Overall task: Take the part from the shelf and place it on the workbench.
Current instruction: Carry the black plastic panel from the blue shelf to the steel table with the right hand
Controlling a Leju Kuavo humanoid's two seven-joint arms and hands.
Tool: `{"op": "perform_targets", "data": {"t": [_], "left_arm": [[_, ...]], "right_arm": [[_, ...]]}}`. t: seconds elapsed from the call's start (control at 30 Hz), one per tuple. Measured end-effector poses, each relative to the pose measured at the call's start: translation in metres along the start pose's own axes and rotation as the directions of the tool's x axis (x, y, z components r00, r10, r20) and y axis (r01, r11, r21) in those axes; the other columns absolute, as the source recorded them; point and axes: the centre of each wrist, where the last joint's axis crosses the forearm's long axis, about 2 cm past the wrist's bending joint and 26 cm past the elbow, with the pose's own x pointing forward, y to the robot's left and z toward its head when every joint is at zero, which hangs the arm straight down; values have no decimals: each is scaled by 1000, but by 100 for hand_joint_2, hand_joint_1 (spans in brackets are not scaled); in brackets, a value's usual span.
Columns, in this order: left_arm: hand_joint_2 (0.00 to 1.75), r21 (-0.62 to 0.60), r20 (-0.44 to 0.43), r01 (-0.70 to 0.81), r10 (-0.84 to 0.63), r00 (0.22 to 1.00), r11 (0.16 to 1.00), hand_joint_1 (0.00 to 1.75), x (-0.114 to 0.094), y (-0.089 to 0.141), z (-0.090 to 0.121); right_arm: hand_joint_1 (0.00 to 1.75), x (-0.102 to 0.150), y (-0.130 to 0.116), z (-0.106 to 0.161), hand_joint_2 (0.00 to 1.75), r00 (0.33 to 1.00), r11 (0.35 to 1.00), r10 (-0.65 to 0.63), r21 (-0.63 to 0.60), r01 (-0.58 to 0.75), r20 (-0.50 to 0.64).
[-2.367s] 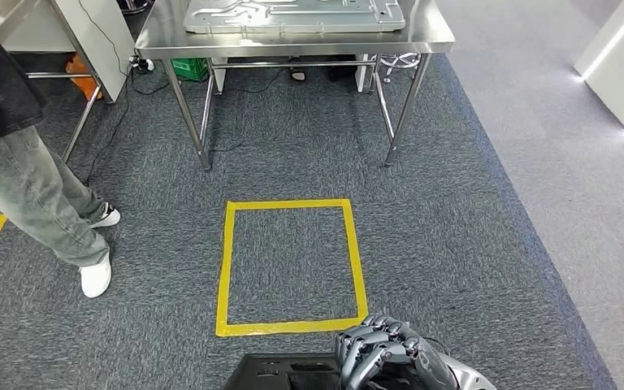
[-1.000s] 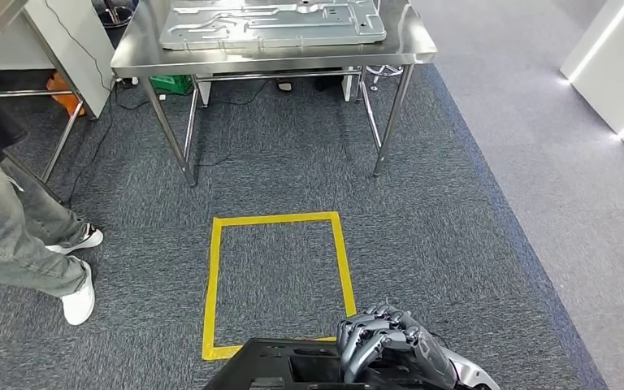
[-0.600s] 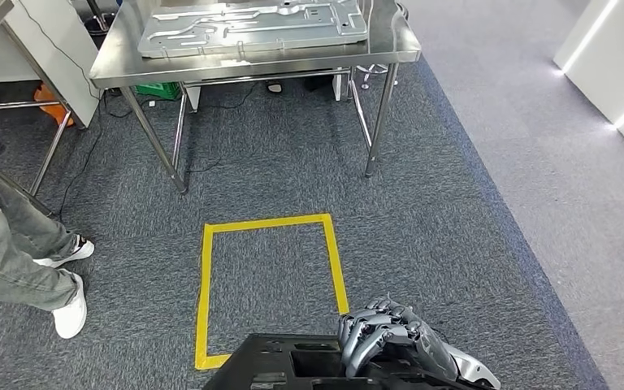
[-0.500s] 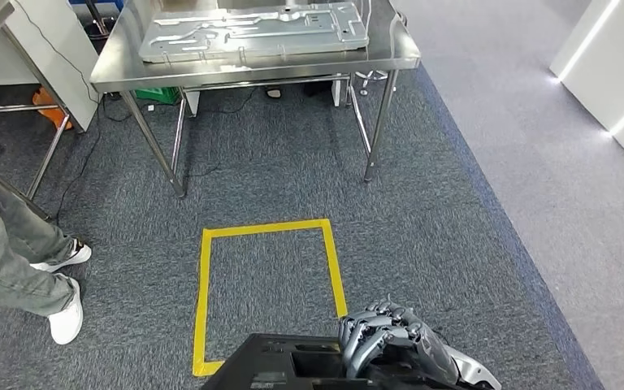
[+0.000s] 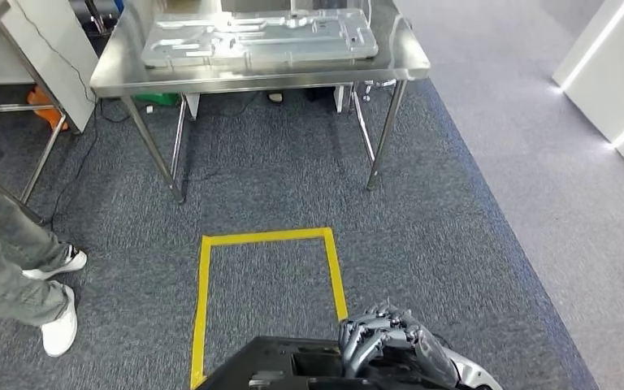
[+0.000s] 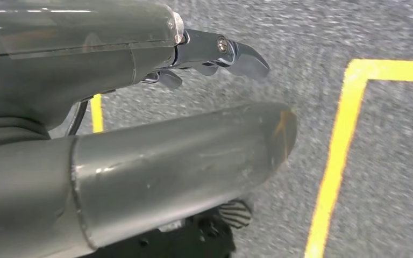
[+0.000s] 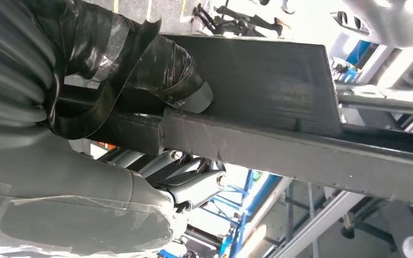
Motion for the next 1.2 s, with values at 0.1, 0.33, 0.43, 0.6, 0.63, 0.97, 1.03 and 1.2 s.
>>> {"op": "perform_targets", "data": {"t": [0.1, 0.33, 0.43, 0.6, 0.63, 0.97, 1.03, 1.2], "left_arm": [[0, -1, 2, 0, 0, 1000, 1000, 0, 0, 0, 0], [0, 1, 2, -6, 6, 1000, 1000, 0, -2, 0, 1], [0, 3, -3, -6, 6, 1000, 1000, 0, -5, 1, 1], [0, 3, -5, -6, 6, 1000, 1000, 0, -5, 2, 2], [0, 4, -6, -6, 6, 1000, 1000, 0, -6, 2, 2], [0, 2, 3, -4, 4, 1000, 1000, 0, -3, 1, 1], [0, 0, 3, -4, 4, 1000, 1000, 0, -3, 0, 1], [0, -3, 8, -5, 5, 1000, 1000, 0, -1, -1, 0]], "right_arm": [[175, 1, -1, 3, 175, 999, 999, 41, 8, -40, -26], [175, 2, 0, 12, 175, 996, 998, 58, 17, -57, -66], [175, 2, 0, 14, 175, 996, 998, 55, 16, -54, -74], [175, 2, 0, 14, 175, 996, 999, 53, 13, -52, -76], [175, 2, 0, 14, 175, 996, 999, 48, 9, -47, -75], [175, 3, 0, 15, 175, 997, 999, 33, -8, -33, -69], [175, 3, 1, 15, 175, 997, 999, 32, -10, -33, -70], [175, 3, 0, 15, 175, 997, 999, 37, -18, -39, -69]]}}
